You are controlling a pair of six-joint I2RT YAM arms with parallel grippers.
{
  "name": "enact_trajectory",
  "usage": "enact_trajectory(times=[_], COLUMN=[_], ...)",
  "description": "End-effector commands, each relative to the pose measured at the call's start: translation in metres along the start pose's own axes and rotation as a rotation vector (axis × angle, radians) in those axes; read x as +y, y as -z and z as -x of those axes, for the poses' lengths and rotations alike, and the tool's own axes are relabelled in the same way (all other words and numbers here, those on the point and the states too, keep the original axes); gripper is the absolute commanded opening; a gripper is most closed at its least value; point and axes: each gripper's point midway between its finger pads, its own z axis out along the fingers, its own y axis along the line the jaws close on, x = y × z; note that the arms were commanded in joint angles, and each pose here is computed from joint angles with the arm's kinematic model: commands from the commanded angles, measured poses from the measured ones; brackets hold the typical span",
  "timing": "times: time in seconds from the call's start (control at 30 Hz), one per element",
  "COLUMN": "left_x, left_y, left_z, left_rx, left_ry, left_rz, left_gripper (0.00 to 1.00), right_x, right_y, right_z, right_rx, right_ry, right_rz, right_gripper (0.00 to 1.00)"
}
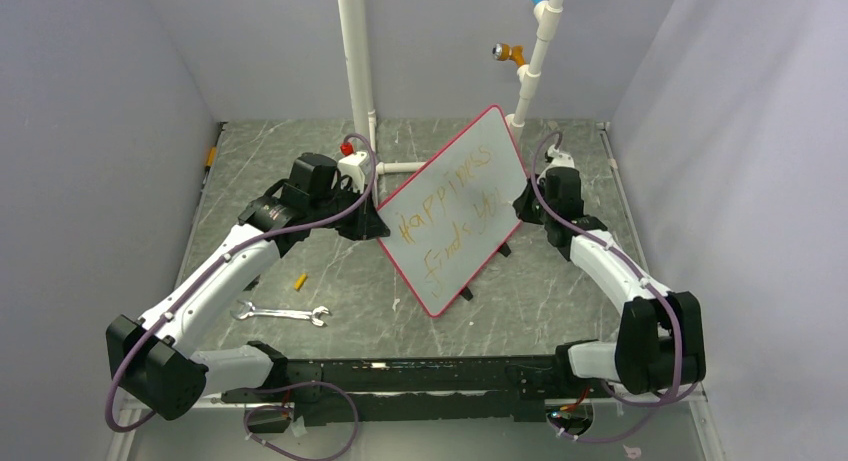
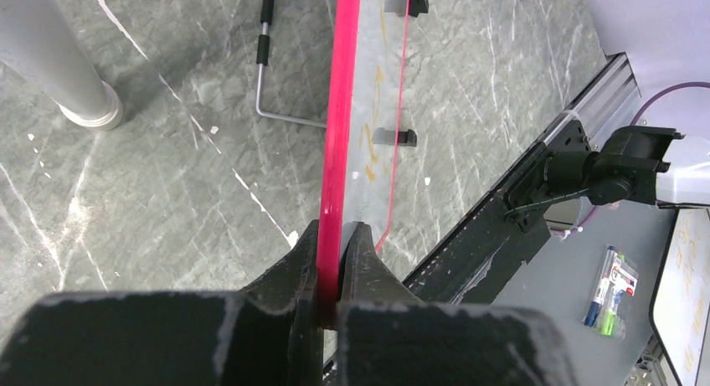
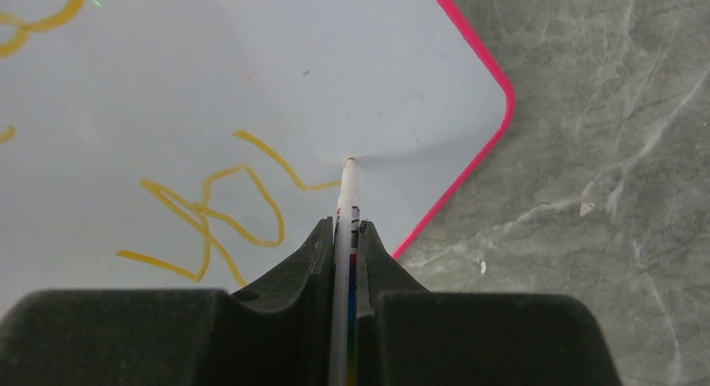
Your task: Write a sentence on the whiteboard
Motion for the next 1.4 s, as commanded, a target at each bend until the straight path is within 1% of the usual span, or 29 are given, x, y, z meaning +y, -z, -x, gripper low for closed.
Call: enact_trajectory(times=[0.0, 0.33, 0.4, 0.67, 1.37], left_x=[0.094, 0.094, 0.094, 0.093, 0.093], left_y=[0.007, 0.007, 0.007, 0.008, 0.008], left_z=[-0.022, -0.022, -0.022, -0.022, -0.022], left_rx=[0.111, 0.112, 0.110, 0.111, 0.110], left_ry=[-0.249, -0.250, -0.249, -0.252, -0.252], left_rz=[0.409, 0.410, 0.411, 0.410, 0.409], left_gripper=[0.00, 0.00, 0.00, 0.00, 0.00], right_x=[0.024, 0.042, 0.048, 0.056, 0.027], right_y=[-0.003, -0.008, -0.008, -0.006, -0.011], right_z=[0.037, 0.059, 0.068, 0.073, 0.009], right_rx=[-0.075, -0.093, -0.120, -0.125, -0.032], right_ry=[-0.002, -0.016, -0.019, -0.032, -0.038], right_rz=[0.081, 0.140, 0.165, 0.202, 0.142], right_gripper=[0.00, 0.00, 0.00, 0.00, 0.00])
